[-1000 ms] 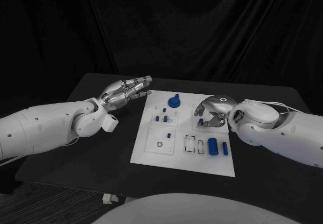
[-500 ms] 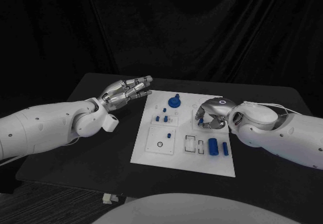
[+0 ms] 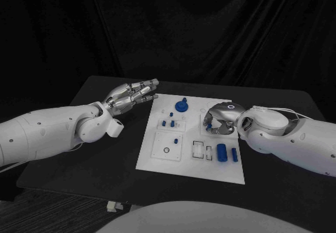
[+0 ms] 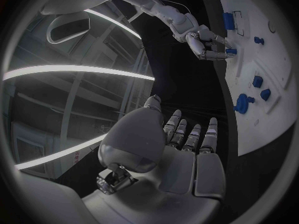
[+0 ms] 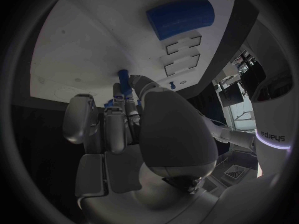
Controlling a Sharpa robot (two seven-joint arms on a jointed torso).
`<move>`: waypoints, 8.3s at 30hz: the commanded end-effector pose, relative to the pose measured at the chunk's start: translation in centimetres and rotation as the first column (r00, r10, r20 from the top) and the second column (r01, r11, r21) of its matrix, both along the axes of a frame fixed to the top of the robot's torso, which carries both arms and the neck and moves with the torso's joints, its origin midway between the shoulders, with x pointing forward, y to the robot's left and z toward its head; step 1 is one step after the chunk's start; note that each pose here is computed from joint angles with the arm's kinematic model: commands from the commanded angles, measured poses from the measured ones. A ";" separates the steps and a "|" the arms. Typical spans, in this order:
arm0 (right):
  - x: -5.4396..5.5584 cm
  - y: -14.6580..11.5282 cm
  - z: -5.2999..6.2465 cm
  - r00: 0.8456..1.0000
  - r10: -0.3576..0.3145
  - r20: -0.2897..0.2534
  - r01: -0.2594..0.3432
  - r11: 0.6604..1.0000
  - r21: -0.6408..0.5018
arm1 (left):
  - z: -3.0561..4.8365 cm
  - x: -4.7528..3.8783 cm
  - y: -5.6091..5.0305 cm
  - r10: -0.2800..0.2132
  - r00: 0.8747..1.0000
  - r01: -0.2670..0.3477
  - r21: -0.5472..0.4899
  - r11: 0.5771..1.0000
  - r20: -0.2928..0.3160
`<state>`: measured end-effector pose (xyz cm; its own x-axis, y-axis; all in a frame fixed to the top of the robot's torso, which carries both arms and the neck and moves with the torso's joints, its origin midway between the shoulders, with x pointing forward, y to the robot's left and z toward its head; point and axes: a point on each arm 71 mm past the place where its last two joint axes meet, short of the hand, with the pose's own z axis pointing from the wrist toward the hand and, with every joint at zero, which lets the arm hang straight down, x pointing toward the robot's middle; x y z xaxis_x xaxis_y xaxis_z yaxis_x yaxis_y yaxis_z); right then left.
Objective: Assemble the parts on the task board
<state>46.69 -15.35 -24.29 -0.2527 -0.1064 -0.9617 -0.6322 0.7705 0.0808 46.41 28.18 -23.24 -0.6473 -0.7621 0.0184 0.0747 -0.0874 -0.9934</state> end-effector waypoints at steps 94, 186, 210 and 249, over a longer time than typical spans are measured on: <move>-6.5 14.6 3.1 0.931 0.354 -0.085 -0.354 0.935 0.015 | 0.04 -0.12 0.4 -0.003 1.000 0.003 -0.025 1.000 0.011; -6.8 15.5 0.0 0.914 0.401 -0.059 -0.405 0.911 -0.083 | -0.26 0.02 -0.2 -0.036 0.999 0.036 -0.023 0.999 -0.017; -6.7 15.3 -0.1 0.917 0.393 -0.066 -0.398 0.913 -0.093 | -0.41 0.01 -0.3 -0.044 0.999 0.044 -0.019 0.999 -0.030; -6.2 14.7 0.1 0.930 0.367 -0.012 -0.367 0.929 -0.046 | -0.68 0.02 -0.1 -0.048 0.998 0.047 -0.012 0.999 -0.045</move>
<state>40.47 -0.63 -24.41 -0.2123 -0.2700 -0.9391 -0.8762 0.4781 0.0606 46.50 28.12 -23.93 -0.6735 -0.7379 0.0440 0.0284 -0.0853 -0.9960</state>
